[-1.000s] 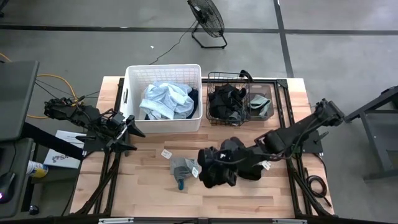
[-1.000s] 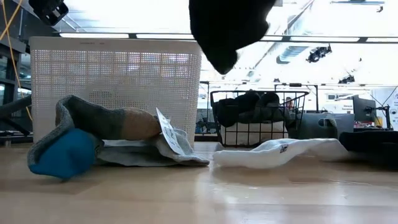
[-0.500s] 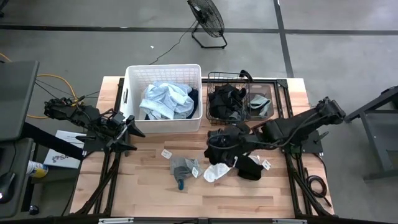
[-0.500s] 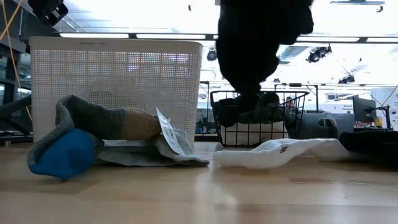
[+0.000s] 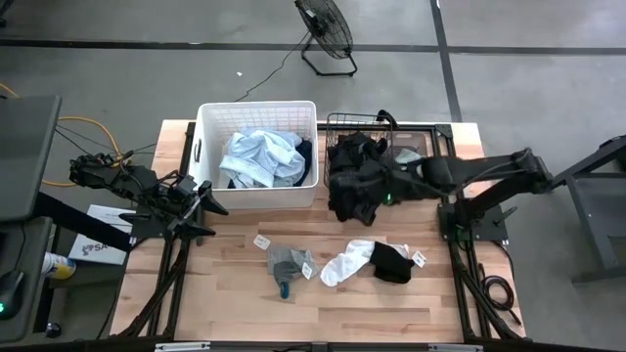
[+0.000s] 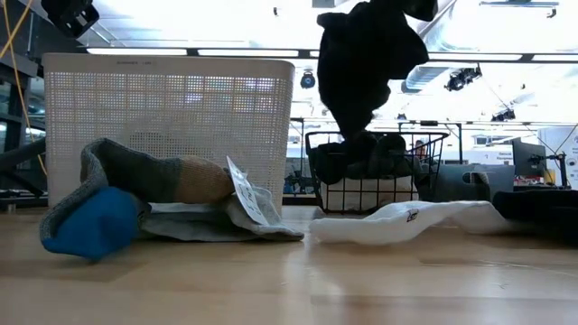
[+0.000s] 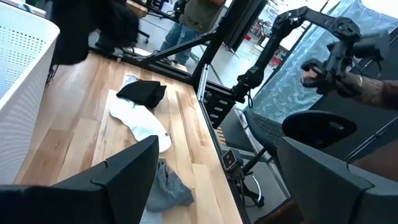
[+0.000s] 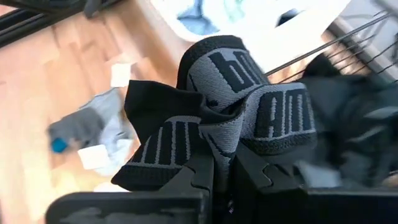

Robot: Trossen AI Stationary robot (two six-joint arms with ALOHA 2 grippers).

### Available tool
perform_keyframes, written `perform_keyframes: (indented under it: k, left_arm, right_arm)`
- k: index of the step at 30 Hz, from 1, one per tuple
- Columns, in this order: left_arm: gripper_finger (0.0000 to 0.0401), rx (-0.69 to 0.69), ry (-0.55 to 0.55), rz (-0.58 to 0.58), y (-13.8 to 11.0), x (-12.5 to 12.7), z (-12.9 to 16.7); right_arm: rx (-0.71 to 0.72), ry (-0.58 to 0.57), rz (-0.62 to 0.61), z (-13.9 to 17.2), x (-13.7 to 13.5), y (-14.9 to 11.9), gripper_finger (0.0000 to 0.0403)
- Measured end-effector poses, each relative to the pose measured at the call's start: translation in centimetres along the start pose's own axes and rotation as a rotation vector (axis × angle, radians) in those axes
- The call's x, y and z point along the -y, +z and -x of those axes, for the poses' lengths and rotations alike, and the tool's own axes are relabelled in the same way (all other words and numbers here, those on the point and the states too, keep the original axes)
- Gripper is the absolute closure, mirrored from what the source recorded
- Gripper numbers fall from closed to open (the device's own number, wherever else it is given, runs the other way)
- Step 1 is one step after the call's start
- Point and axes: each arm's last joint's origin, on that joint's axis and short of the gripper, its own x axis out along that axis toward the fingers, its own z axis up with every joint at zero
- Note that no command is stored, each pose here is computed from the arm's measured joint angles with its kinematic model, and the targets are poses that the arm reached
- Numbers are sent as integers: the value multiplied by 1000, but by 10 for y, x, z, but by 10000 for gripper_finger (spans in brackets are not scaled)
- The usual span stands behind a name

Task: Pick & Place Cloths
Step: Put the black underwear into the black wire basket

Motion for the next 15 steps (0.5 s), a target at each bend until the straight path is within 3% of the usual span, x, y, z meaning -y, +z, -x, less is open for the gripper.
perform_keyframes:
  k: [8, 15]
  left_arm:
    - [77, 10, 18, -53, 0, 0, 0]
    - [77, 58, 114, -59, 2, -3, 0]
  right_arm:
    - [28, -84, 110, 11, 48, 19, 381]
    - [7, -190, 197, 5, 91, 33, 385]
